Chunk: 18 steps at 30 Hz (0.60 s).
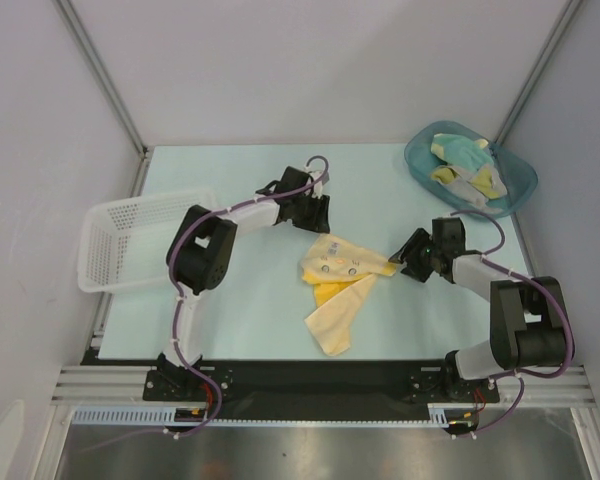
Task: Fold and stack the towels
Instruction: Flatten out the crumpled towel
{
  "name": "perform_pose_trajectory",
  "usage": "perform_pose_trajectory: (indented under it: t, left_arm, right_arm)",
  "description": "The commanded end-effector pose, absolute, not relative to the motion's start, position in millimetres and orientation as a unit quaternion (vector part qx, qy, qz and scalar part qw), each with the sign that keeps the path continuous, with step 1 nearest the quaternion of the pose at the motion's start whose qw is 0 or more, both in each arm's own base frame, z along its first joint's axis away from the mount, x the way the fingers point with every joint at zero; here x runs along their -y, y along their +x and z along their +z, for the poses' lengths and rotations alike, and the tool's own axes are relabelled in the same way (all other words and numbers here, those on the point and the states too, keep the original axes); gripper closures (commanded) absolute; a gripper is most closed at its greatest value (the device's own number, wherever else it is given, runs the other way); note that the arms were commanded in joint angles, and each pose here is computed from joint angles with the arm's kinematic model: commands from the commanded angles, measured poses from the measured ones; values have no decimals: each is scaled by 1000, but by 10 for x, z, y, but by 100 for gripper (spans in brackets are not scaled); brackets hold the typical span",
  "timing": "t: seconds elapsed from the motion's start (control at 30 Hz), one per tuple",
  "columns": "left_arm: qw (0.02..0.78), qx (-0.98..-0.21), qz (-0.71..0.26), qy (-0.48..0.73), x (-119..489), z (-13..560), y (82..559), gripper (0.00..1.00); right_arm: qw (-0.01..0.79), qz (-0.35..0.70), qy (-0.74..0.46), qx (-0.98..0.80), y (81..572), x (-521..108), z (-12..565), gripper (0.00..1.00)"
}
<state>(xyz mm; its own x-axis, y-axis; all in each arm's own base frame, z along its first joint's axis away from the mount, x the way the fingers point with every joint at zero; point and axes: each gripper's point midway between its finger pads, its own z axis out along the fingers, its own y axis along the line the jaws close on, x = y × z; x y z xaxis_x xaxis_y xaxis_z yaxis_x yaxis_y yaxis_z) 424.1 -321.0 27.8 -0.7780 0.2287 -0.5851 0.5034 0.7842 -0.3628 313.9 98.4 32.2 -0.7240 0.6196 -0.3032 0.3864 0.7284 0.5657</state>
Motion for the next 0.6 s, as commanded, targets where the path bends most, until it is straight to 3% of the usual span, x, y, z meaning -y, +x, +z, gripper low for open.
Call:
perform_pose_trajectory:
  t: [0.0, 0.1, 0.57]
  left_arm:
    - [255, -902, -270, 220, 3293, 216, 4209, 48]
    - [244, -907, -266, 216, 3282, 159, 4118, 54]
    - [217, -925, -231, 208, 3215, -40, 3971, 62]
  right_arm:
    - [265, 253, 287, -885, 3242, -1002, 393, 44]
    - [262, 257, 284, -886, 3224, -1023, 355, 45]
    - [271, 264, 282, -882, 3265, -1047, 303, 46]
